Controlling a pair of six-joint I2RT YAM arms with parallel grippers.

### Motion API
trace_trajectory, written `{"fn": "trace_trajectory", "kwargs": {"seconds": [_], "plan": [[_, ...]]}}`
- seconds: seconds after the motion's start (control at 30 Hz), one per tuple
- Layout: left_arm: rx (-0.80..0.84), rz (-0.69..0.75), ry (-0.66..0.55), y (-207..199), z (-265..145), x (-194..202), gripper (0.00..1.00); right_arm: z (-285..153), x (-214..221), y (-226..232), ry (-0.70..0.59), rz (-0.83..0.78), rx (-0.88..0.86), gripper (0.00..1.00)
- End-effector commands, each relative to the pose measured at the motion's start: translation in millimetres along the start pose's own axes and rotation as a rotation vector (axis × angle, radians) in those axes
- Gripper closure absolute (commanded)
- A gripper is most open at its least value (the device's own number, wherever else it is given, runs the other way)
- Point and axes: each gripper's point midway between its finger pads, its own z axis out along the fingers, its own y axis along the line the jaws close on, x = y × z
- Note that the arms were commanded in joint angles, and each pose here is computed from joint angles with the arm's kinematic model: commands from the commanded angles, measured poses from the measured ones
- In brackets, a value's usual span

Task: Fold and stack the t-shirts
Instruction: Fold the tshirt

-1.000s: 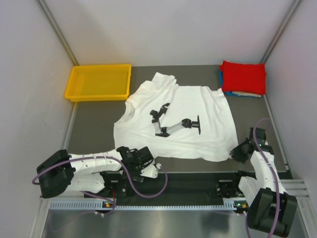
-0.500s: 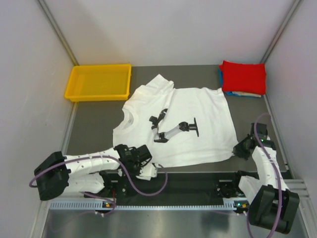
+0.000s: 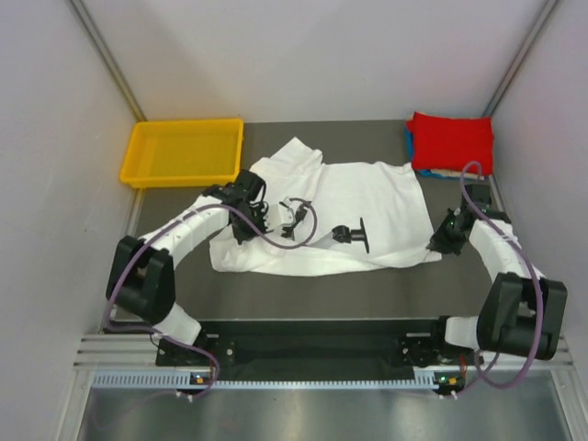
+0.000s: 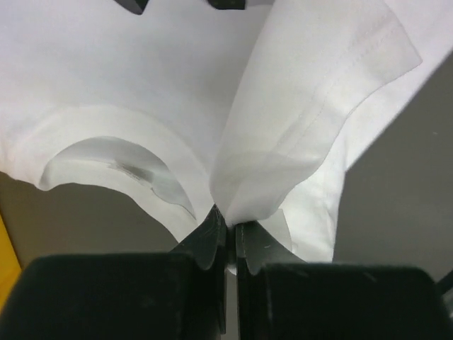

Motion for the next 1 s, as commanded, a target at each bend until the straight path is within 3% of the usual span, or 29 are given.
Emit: {"fn": "trace_trajectory", "kwargs": {"seconds": [0.0,0.23,0.5,0.53,0.6,0.63,0.67,0.7,0.73,0.8,0.9,0.93,0.97], "plan": [[0.004,-0.011,-0.043,32,7,-9,1.0,6,-39,29,-0.059,-0.09,-0.063,1.0],[-0.026,-0.074,-0.043,76,19,-11,1.0,35,-65,54,-0.018,-0.144,-0.072,1.0],[-0.054,-0.194,-0.011,95,41,3,1.0,59,-91,67,-0.014,-0.187,-0.014,0.97],[-0.066,-0.206,-0.008,98,41,4,1.0,57,-99,70,-0.034,-0.183,-0.006,0.96],[-0.081,-0.249,0.018,101,45,10,0.99,58,-105,71,-0.041,-0.175,0.005,0.83],[-0.094,-0.265,0.018,103,46,11,0.89,56,-111,76,-0.051,-0.172,-0.005,0.66],[-0.111,-0.309,0.029,105,47,13,0.69,55,-114,77,-0.053,-0.17,-0.002,0.54],[-0.136,-0.34,0.034,110,47,14,0.46,54,-118,74,-0.059,-0.164,0.011,0.45],[-0.173,-0.379,0.037,120,41,16,0.1,46,-131,69,-0.105,-0.151,0.056,0.38],[-0.24,-0.562,-0.01,142,9,25,0.01,22,-140,49,-0.165,-0.11,0.109,0.32],[-0.233,-0.696,-0.107,153,-24,44,0.01,-10,-127,25,-0.229,-0.052,0.102,0.29],[-0.233,-0.754,-0.106,152,-32,66,0.01,-15,-120,21,-0.234,-0.044,0.091,0.28],[-0.233,-0.74,-0.118,145,-41,72,0.01,-17,-111,17,-0.228,-0.039,0.088,0.28]]}}
